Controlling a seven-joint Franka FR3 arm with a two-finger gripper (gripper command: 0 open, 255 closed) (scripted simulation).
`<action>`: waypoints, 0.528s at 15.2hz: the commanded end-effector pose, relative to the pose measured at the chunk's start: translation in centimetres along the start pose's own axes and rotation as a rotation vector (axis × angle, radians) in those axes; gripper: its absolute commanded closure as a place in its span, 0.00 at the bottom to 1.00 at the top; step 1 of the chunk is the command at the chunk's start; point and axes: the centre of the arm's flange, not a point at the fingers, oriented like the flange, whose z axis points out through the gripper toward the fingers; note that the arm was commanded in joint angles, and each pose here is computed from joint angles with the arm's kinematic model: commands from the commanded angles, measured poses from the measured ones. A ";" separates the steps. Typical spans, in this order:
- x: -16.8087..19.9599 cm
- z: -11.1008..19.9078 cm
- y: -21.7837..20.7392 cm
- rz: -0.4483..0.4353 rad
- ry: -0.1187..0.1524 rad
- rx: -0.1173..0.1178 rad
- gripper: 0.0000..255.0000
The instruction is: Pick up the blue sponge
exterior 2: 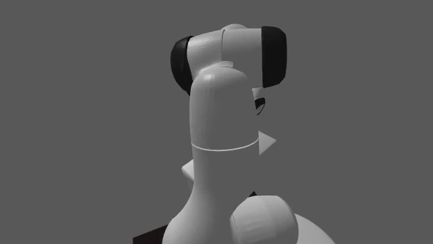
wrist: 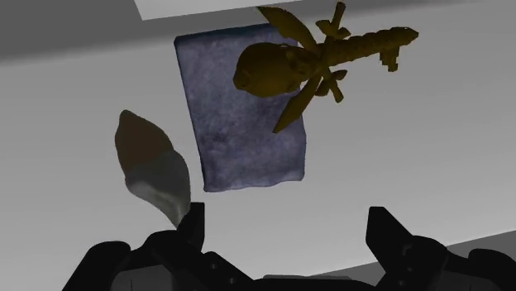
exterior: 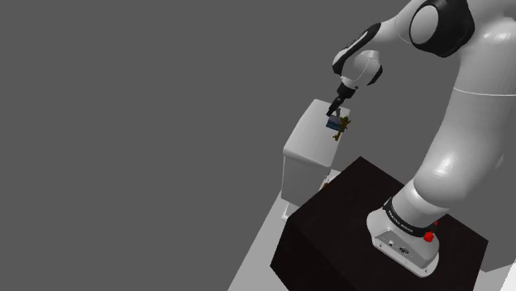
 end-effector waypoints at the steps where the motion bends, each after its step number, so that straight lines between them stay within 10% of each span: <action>1: -0.1 0.9 1.4 -0.003 0.008 0.001 0.00; 8: -0.9 4.8 1.9 -0.003 0.008 0.001 0.00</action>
